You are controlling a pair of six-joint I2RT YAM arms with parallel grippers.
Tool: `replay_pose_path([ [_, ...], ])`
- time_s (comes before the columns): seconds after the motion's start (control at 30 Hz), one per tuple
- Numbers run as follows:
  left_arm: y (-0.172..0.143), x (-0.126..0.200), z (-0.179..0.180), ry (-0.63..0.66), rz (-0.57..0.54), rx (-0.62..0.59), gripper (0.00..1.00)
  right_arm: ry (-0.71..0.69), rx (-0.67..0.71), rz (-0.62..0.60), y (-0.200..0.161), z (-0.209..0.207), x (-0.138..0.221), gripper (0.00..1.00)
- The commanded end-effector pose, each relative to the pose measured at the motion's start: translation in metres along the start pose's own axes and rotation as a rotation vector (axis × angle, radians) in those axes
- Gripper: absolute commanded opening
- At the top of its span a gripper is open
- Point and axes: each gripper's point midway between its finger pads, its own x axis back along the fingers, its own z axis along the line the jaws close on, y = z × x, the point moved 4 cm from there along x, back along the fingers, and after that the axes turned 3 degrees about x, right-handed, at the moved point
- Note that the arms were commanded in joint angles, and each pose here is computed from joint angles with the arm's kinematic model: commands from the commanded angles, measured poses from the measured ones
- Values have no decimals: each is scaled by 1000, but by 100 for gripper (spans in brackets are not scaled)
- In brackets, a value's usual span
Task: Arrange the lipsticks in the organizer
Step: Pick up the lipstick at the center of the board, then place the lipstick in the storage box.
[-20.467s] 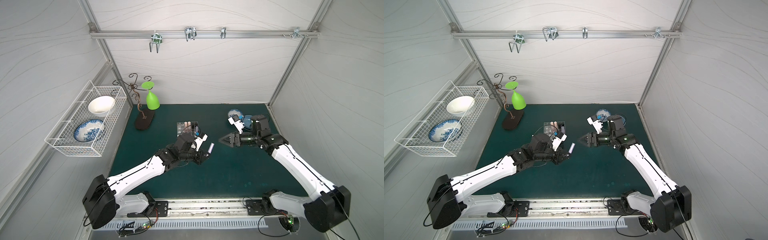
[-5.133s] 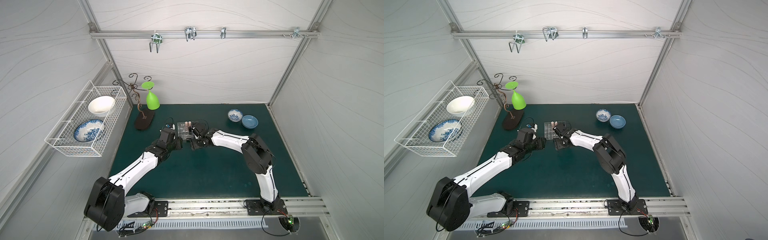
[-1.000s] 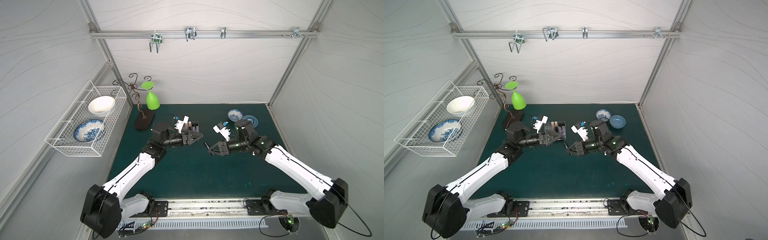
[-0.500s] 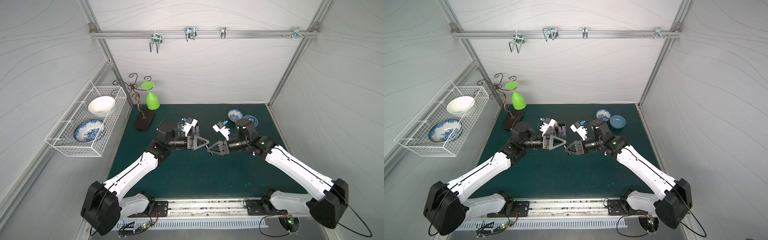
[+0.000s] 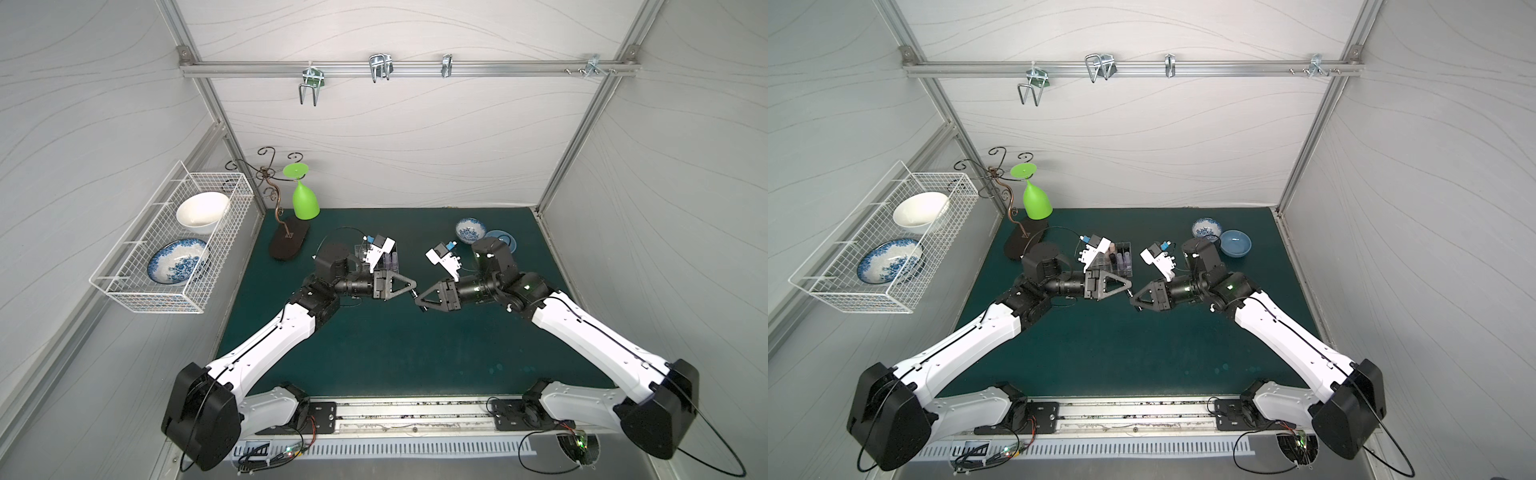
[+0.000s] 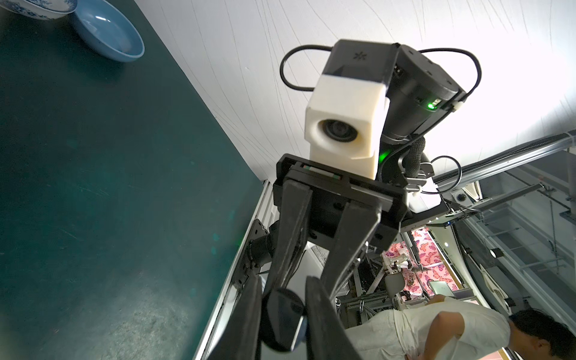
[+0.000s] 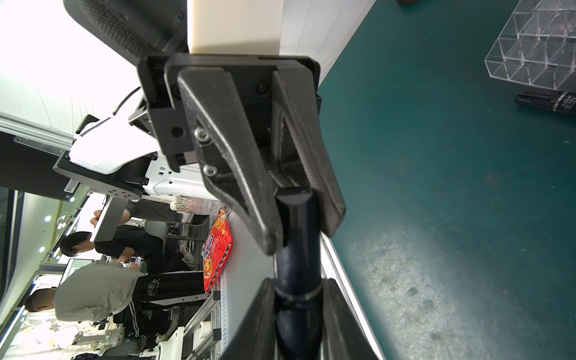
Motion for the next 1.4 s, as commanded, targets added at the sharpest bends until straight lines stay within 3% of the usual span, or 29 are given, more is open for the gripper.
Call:
replay_pose_path([
  [0.0,11,3,-11,37,-36,-91,14,-13,15,-29,2,2,7,62],
  [0.07,13,7,-3,129,-62,-103,14,-47,10,-42,3,-3,10,82],
  [0.17,17,17,15,317,-102,-126,14,-101,5,-74,2,-12,17,97],
  [0.4,29,53,63,785,-212,-197,15,-248,6,-141,-3,-37,27,99],
  [0.63,59,72,96,1081,-271,-314,16,-372,-25,-142,-15,-74,20,98],
  [0.97,94,65,144,1279,-341,-391,14,-417,-39,-140,-25,-98,12,97],
  [1.37,111,38,188,1292,-298,-406,12,-410,-28,-122,-27,-107,4,96],
])
